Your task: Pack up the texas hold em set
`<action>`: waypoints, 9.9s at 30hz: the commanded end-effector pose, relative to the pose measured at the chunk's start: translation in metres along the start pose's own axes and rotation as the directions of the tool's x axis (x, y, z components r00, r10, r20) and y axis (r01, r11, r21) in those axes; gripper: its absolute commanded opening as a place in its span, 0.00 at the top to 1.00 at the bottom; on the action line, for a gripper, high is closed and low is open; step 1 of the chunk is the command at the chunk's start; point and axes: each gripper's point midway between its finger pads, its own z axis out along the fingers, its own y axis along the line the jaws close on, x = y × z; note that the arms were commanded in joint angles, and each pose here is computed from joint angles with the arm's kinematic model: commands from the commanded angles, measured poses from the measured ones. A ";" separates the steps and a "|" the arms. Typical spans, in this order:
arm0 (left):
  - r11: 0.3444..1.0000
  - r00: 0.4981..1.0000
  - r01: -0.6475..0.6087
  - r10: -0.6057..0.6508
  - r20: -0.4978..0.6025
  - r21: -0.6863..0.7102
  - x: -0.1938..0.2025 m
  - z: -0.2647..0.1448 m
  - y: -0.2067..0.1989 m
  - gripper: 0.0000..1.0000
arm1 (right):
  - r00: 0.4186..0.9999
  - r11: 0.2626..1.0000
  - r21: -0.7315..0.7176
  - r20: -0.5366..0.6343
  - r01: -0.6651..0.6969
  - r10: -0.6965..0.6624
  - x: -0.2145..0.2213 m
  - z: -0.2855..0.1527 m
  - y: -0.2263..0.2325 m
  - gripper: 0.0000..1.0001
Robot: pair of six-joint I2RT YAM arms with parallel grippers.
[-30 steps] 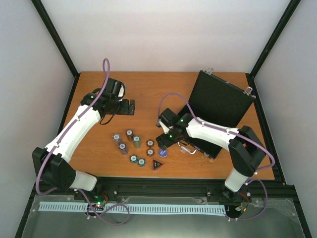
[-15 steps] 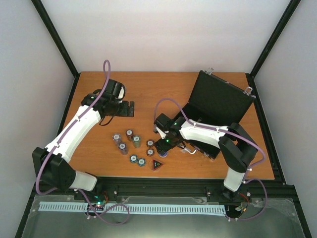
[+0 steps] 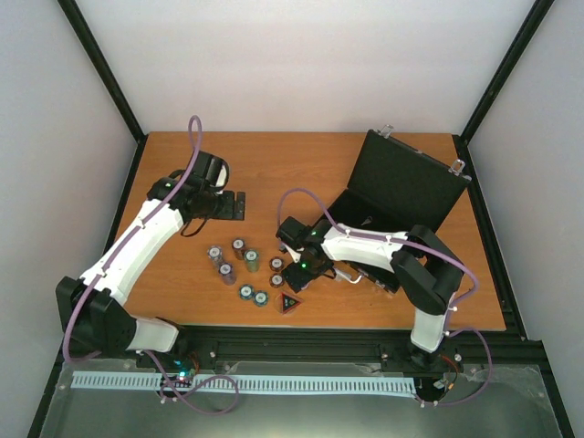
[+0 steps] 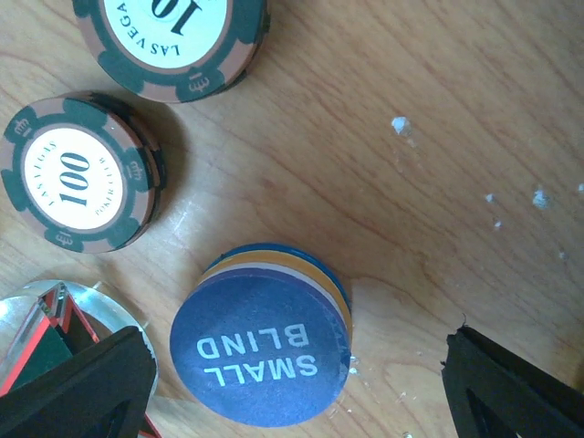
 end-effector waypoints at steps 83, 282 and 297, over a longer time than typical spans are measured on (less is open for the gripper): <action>1.000 1.000 -0.024 0.024 -0.007 -0.018 0.014 0.001 0.006 0.00 | 0.995 0.986 0.128 0.029 -0.102 0.099 -0.024 -0.021 -0.019 0.63; 0.998 0.999 -0.026 0.025 -0.024 -0.057 0.038 -0.002 0.020 0.00 | 0.948 0.942 0.166 0.177 -0.293 0.264 -0.043 -0.051 -0.054 0.57; 0.998 0.999 -0.022 0.019 -0.041 -0.066 0.044 0.001 0.022 0.00 | 0.790 0.738 0.316 0.395 -0.597 0.469 -0.026 -0.097 -0.224 0.57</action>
